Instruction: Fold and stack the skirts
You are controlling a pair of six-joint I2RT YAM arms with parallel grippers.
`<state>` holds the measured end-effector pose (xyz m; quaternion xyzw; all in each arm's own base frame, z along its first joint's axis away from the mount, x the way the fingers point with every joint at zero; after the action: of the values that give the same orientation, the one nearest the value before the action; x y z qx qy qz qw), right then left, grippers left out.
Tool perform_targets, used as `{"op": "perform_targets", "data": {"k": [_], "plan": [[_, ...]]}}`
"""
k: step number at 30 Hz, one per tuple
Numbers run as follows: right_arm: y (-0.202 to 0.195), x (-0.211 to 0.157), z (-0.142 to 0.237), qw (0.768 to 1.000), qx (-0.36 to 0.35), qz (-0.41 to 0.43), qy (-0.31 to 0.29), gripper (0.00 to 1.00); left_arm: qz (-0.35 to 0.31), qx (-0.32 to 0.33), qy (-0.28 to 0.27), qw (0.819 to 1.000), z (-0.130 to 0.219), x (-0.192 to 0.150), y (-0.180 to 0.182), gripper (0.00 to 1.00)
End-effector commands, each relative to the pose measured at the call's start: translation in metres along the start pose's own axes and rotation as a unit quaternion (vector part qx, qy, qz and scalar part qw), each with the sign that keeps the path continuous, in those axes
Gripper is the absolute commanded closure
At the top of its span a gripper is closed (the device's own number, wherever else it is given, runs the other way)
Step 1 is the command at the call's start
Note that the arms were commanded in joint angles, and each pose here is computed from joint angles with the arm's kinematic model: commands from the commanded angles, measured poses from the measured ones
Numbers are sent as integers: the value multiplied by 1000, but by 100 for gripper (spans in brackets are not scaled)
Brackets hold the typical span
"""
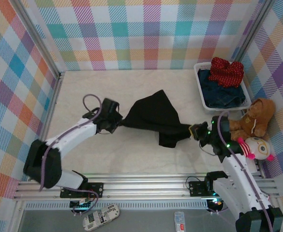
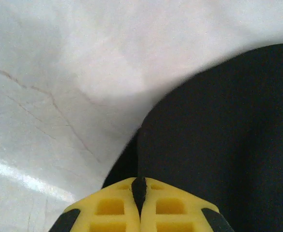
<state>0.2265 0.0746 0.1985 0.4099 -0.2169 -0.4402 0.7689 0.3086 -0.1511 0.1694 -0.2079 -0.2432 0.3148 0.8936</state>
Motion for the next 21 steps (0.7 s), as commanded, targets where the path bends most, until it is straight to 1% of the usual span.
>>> {"op": "perform_targets", "data": {"k": [1,5,7,10,12,13,17,19,21], "plan": [[83,14,41,985,81,135,-65,100,-69,10,-135,988,79,55,-15,100],[159,16,78,960,136,228,-92,100,-140,-36,-224,964,160,93,-54,100],[191,17,93,947,162,256,-103,100,-169,-66,-267,947,199,106,-72,100],[224,20,99,933,194,282,-111,100,-189,-91,-313,927,239,120,-87,100],[238,24,94,925,216,290,-116,100,-191,-88,-330,920,244,129,-91,100],[244,27,90,922,225,291,-120,100,-189,-85,-331,920,241,134,-92,100],[261,38,68,917,246,290,-121,100,-184,-81,-310,929,219,157,-101,100],[269,43,54,919,242,291,-112,100,-186,-84,-305,930,211,170,-109,100],[276,46,45,920,239,293,-103,100,-187,-95,-302,930,209,180,-117,100]]}}
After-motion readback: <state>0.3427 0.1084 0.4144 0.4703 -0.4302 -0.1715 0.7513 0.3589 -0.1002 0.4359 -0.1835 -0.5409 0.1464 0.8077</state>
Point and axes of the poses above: each hand's point on the last joint's axis, 136 mm out from that joint toward the fingers, its own z axis back along the fingers, its own y axis along the line the jaws close on, x = y × z, the point moved 4 cm from there along z, back along the fingers, and after that the axes turned 9 degrees about -z, right-handed, at the moved point
